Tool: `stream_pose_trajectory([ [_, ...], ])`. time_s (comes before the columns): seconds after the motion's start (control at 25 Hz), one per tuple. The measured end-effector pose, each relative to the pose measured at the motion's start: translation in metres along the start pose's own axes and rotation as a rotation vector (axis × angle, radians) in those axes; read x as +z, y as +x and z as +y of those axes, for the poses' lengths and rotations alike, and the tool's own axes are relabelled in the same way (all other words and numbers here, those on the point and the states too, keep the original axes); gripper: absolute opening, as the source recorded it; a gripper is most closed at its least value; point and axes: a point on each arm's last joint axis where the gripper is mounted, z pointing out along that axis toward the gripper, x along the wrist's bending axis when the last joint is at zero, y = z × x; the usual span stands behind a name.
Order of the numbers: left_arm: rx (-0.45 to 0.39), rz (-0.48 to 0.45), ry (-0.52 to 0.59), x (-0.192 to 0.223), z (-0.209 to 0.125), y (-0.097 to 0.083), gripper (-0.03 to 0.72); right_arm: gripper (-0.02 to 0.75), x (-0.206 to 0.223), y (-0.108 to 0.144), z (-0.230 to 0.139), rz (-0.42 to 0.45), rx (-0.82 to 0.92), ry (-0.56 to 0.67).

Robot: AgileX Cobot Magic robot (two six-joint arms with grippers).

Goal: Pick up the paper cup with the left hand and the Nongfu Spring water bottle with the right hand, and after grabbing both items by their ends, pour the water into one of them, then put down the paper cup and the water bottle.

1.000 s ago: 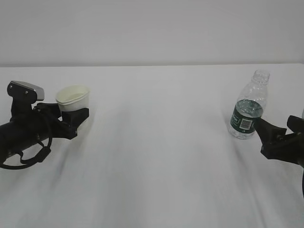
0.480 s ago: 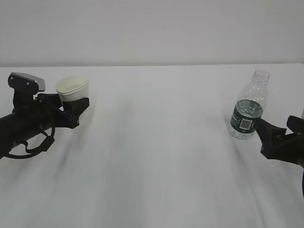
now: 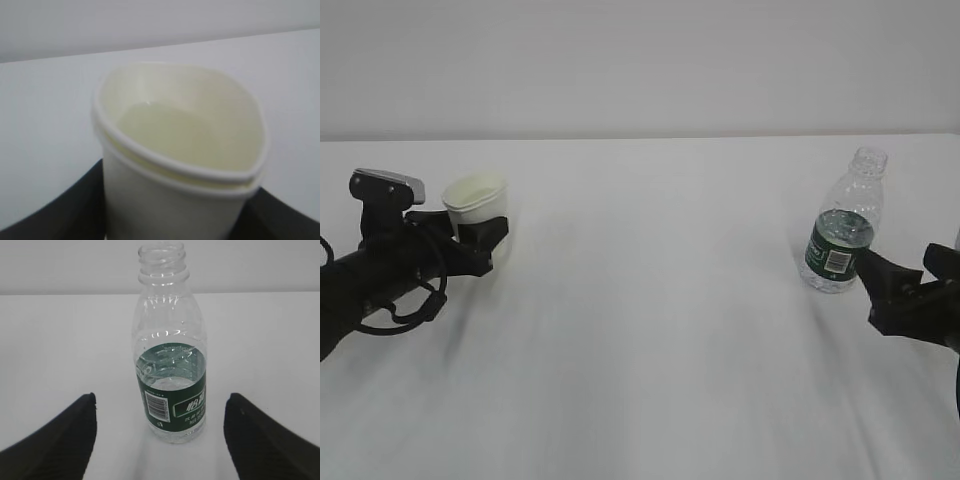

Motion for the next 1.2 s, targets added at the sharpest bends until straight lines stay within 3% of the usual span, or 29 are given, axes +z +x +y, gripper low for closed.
stream_pose_trajectory([
  [0.72,-0.020,0.005,0.021,0.003,-0.017,0.002,0.437,0.593,0.000,0.000,0.000,0.001,0.001,0.000],
  [1.2,-0.003,-0.031,0.036,0.003,-0.020,-0.001,0.594,0.593,0.000,0.000,0.000,0.001,0.001,0.000],
])
